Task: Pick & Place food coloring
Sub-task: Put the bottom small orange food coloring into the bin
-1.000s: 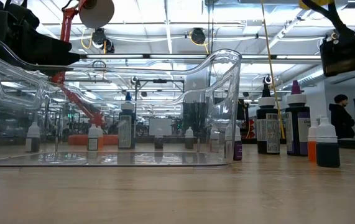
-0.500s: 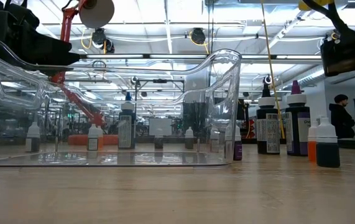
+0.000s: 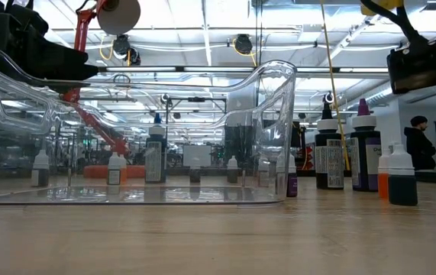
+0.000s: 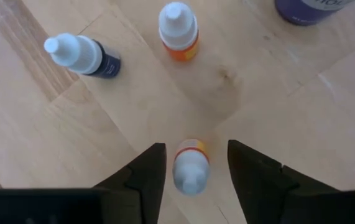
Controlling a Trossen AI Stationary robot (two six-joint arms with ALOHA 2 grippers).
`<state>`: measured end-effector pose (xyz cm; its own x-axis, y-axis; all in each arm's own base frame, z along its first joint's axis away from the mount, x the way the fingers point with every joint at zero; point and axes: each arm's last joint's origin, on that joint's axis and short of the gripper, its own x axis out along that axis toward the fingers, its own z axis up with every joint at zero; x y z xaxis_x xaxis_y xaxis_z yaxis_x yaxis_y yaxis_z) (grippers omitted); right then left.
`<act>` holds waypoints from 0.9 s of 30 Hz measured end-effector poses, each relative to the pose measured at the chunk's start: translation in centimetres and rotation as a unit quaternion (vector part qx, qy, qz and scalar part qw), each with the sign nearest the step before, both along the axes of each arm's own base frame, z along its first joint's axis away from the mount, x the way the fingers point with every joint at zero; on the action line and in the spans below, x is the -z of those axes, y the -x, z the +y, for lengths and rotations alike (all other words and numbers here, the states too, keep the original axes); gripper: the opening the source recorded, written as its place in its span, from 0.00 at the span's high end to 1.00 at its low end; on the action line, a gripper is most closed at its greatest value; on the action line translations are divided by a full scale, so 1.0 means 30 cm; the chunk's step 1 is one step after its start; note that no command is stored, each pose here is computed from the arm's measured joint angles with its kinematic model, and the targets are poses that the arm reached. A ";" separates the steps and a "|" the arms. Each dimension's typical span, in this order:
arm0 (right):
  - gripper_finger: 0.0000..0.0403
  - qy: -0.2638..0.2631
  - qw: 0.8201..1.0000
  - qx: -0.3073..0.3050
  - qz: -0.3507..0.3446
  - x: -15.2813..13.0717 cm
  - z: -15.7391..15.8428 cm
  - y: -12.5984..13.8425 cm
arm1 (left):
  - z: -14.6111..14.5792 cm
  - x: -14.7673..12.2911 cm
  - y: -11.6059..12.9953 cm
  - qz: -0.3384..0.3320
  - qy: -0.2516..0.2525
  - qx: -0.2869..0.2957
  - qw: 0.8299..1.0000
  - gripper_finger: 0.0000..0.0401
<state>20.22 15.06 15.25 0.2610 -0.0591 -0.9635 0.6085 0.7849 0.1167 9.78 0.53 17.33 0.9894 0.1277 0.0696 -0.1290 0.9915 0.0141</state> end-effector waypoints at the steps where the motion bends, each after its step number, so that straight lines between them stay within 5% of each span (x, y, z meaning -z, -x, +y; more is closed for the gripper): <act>1: 0.59 0.000 1.000 0.000 0.000 0.000 -0.001 -0.001 | 0.000 0.000 0.000 0.000 0.000 0.000 1.000 0.36; 14: 0.67 -0.002 1.000 -0.001 0.000 -0.003 -0.002 0.000 | 0.000 0.000 0.000 0.000 0.000 0.000 1.000 0.36; 27: 0.87 -0.009 0.999 -0.042 -0.006 -0.031 0.015 -0.018 | 0.000 0.000 0.000 0.000 0.000 0.000 1.000 0.36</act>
